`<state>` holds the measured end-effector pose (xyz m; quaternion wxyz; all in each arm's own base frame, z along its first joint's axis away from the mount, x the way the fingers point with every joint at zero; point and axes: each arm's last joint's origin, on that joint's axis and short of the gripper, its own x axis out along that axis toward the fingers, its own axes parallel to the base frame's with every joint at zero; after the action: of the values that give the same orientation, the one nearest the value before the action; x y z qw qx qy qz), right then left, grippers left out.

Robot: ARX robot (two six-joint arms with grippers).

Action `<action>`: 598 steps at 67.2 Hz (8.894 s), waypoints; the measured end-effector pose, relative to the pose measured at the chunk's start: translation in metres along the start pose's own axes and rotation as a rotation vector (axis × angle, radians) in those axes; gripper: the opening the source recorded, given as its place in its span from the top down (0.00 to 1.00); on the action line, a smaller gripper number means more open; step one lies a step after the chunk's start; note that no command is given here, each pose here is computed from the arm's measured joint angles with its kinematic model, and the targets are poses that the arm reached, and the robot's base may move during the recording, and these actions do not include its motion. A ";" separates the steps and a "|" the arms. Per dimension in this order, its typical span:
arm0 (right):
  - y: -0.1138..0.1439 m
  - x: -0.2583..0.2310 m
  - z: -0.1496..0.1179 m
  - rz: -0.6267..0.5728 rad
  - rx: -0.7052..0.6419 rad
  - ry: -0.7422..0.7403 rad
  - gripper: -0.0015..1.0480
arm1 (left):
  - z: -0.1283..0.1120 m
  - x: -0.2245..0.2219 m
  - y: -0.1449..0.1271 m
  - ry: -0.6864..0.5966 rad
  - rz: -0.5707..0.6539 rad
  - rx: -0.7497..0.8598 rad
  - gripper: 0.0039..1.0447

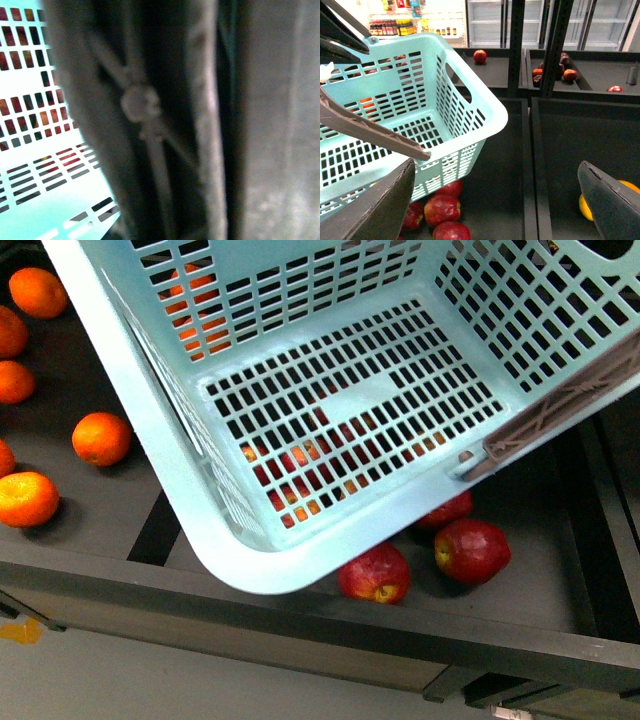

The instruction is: Pick mango and avocado into basket

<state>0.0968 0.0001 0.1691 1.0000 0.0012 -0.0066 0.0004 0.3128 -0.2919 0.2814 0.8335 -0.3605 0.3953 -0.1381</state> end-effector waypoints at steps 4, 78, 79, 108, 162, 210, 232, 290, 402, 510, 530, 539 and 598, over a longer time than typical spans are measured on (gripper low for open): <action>0.000 0.000 0.000 0.000 0.000 0.000 0.08 | -0.001 0.000 0.000 -0.001 0.000 0.004 0.87; -0.145 0.082 -0.027 -0.604 0.110 0.567 0.08 | 0.000 0.000 0.000 -0.007 0.003 0.011 0.87; -0.148 0.084 -0.030 -0.609 0.095 0.571 0.08 | 0.000 0.000 0.000 -0.006 0.002 0.011 0.87; -0.219 0.159 -0.160 -0.411 -0.050 0.993 0.08 | 0.000 0.000 0.000 -0.007 0.003 0.011 0.87; -0.254 0.245 -0.211 -0.390 -0.020 1.051 0.08 | 0.000 0.000 0.000 -0.007 0.003 0.011 0.87; -0.272 0.263 -0.245 -0.424 0.067 1.084 0.08 | 0.000 0.000 0.000 -0.007 0.003 0.011 0.87; -0.278 0.261 -0.247 -0.443 0.111 1.075 0.32 | 0.000 0.000 0.000 -0.007 0.003 0.011 0.87; -0.207 0.187 -0.047 -0.153 0.216 0.620 0.44 | 0.000 0.000 0.000 -0.008 0.004 0.011 0.87; -0.002 0.170 0.082 -0.039 0.133 0.164 0.17 | 0.001 0.000 0.001 -0.011 0.007 0.013 0.87; 0.000 0.036 0.004 -0.006 0.000 0.017 0.22 | 0.001 0.000 0.001 -0.008 0.005 0.011 0.87; 0.000 0.036 0.004 -0.006 0.000 0.016 0.08 | -0.005 0.000 -0.003 0.018 -0.010 0.012 0.87; 0.000 0.036 0.004 -0.003 0.000 0.018 0.08 | -0.002 0.000 -0.001 -0.002 0.000 0.013 0.87; 0.000 0.036 0.003 -0.002 0.000 0.018 0.08 | 0.001 0.000 0.000 -0.008 0.003 0.010 0.87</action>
<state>0.1324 -0.0001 0.1727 1.0000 0.0014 0.0026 -0.0004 0.3133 -0.2914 0.2816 0.8370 -0.3565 0.3918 -0.1374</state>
